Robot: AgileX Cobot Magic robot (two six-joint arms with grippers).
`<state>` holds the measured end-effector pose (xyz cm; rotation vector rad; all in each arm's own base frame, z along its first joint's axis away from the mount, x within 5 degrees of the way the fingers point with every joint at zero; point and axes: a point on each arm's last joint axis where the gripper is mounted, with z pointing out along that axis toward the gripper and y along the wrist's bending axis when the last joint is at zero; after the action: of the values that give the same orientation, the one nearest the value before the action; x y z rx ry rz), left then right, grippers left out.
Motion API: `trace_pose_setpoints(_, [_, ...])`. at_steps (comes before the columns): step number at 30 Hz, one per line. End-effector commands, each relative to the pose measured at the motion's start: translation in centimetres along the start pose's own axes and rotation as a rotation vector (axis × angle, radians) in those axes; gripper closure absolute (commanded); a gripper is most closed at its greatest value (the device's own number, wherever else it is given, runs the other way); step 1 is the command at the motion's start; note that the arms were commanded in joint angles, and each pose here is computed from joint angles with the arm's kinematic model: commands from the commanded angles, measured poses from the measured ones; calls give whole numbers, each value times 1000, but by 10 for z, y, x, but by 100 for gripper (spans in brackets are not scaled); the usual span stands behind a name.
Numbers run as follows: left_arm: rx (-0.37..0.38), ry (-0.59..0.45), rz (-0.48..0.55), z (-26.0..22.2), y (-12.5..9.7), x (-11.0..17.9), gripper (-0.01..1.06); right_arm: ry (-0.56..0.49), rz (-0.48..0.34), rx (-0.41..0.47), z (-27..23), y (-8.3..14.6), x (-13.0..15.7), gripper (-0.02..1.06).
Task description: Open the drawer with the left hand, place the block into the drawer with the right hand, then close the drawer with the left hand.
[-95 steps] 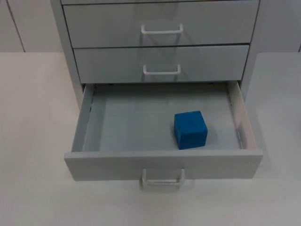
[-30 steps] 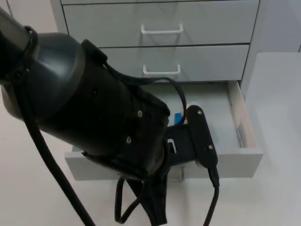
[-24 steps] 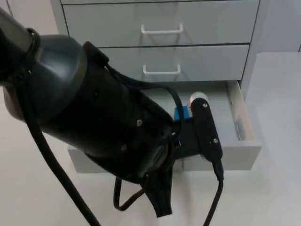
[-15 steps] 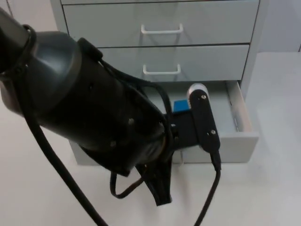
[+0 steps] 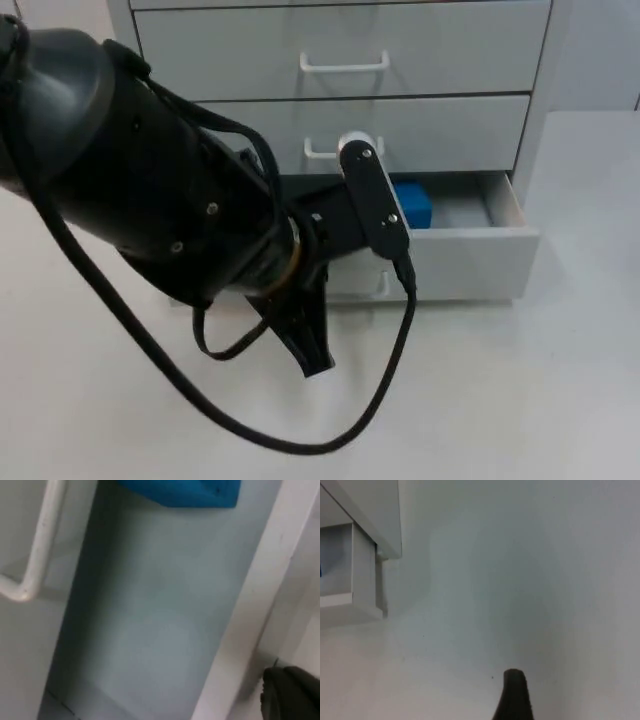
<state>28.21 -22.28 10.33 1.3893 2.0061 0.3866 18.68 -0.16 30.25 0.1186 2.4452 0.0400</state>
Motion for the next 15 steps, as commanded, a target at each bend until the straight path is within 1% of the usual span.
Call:
trace_pose_setpoints(1, [-89, 32, -31, 8, 15, 3, 105, -23, -10, 6, -2, -1, -1, 45])
trace_pose_setpoints(4, [-127, 71, -25, 25, 15, 4, 105, -25, -10, 6, -2, -1, -1, 45])
trace_pose_setpoints(5, [-127, 71, -25, 25, 15, 4, 105, -25, -10, 6, -2, -1, -1, 45])
trace_pose_setpoints(6, [-157, 94, -21, 33, 15, 4, 105, -27, -10, 6, -2, -1, -1, 45])
trace_pose_setpoints(7, [-171, 105, -18, 38, 14, 4, 105, -29, -10, 6, -2, -1, -2, 45])
trace_pose_setpoints(10, [-226, 128, -46, 49, 16, 2, 105, -31, -10, 6, -2, -1, -2, 45])
trace_pose_setpoints(11, [-226, 128, -46, 49, 16, 2, 105, -31, -10, 6, -2, -1, -2, 45])
trace_pose_setpoints(15, [-296, 138, -59, 58, 22, -4, 105, -33, -10, 6, -2, -1, -2, 45])
